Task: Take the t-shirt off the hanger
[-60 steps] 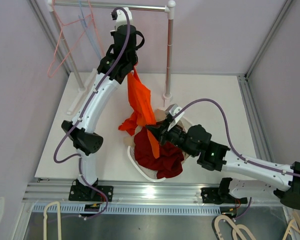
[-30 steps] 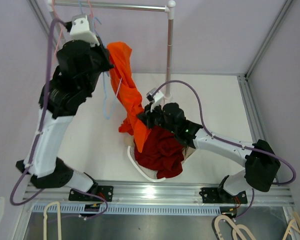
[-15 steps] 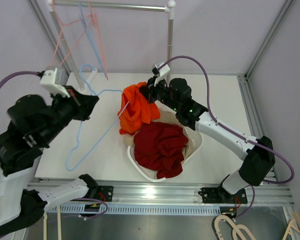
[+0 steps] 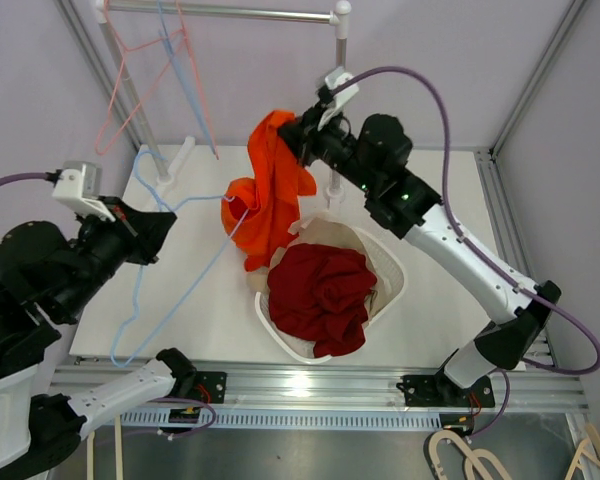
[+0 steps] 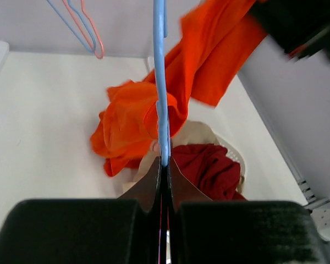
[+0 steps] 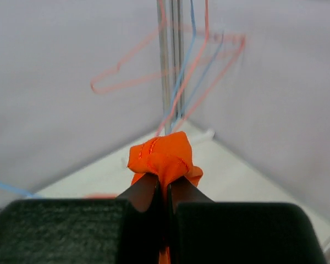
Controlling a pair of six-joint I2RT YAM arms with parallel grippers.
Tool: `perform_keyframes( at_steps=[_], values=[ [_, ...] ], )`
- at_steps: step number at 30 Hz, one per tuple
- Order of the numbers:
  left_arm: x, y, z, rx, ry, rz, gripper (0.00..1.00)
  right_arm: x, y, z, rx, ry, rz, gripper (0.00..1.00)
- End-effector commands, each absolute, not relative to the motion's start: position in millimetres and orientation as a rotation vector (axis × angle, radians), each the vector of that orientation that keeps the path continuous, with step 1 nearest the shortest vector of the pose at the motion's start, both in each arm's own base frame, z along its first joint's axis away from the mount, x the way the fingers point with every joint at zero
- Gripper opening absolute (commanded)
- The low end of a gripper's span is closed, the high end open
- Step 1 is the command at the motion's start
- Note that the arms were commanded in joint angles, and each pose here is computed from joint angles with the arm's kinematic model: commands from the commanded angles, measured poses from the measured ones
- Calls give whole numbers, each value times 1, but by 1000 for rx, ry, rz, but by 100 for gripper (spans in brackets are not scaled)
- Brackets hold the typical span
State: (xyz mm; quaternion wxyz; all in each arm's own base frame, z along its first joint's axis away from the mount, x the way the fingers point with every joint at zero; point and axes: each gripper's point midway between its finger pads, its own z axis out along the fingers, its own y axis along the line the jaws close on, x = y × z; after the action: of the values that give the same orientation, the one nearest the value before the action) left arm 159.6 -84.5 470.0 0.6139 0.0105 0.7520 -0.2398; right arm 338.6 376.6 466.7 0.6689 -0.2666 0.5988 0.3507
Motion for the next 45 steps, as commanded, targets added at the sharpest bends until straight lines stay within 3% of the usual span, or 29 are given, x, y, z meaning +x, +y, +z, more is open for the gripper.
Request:
perform_keyframes(
  at_steps=[1,10,13,19,26,37,45],
  values=[
    [167,-103,459,86,1741,-588,1,306,344,578,-571,1071,762,0],
    [141,-108,458,236,1703,-659,1,267,301,675,-517,791,658,0],
    [130,-90,466,188,1654,-653,1,269,300,676,-527,797,633,0],
    [96,-49,498,112,1532,-664,1,309,319,620,-545,965,553,0],
    [77,-36,511,116,1446,-695,1,306,313,630,-524,951,564,0],
    [185,-85,424,35,1679,-443,1,231,248,716,-468,759,586,0],
    [286,-135,436,-20,1647,-291,1,211,227,698,-454,818,631,0]
  ],
)
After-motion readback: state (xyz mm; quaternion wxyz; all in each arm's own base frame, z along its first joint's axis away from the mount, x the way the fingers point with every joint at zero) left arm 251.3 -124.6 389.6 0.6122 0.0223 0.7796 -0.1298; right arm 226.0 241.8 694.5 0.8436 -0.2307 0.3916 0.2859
